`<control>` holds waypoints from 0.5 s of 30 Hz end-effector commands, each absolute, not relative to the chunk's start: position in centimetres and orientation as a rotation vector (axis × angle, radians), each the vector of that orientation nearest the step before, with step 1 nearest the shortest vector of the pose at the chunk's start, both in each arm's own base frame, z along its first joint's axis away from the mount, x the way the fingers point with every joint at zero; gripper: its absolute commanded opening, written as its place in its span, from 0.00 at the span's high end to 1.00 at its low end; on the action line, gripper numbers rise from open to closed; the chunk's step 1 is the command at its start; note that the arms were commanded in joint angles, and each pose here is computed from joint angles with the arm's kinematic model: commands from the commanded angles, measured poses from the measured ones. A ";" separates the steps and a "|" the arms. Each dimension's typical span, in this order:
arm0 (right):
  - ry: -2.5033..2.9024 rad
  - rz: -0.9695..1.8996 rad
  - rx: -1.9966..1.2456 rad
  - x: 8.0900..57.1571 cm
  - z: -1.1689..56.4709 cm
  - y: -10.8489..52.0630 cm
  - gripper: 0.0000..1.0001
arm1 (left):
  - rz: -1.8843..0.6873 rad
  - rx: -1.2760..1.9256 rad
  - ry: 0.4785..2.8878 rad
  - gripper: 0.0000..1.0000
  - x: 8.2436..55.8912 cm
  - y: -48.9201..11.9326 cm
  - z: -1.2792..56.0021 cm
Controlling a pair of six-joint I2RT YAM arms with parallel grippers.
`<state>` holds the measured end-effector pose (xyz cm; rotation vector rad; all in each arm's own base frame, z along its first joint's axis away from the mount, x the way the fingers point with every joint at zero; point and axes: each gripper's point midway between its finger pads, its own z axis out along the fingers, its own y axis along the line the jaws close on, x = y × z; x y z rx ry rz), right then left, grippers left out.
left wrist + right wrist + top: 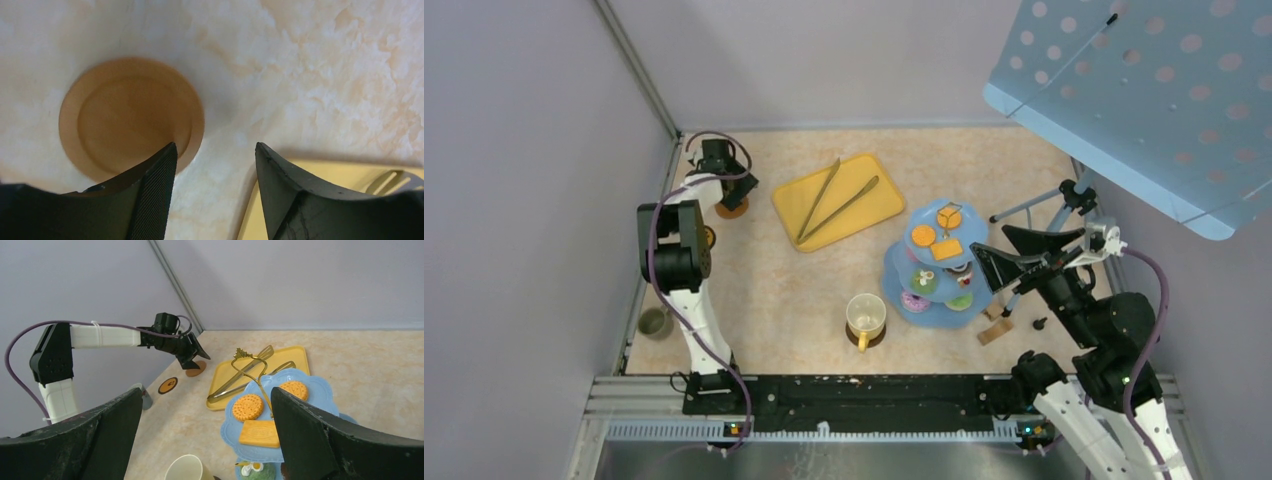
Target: Serve the afternoon tea
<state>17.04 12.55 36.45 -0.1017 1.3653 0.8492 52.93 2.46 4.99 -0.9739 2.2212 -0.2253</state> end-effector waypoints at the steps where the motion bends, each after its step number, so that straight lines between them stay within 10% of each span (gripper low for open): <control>1: 1.293 0.866 -0.097 16.5 38.3 12.3 0.03 | -0.246 -1.146 2.381 0.35 45.8 0.7 2.5; 15: 1.277 0.863 -0.102 15.9 39.1 12.0 0.03 | -0.411 -0.909 2.612 0.36 33.4 -7.7 1.0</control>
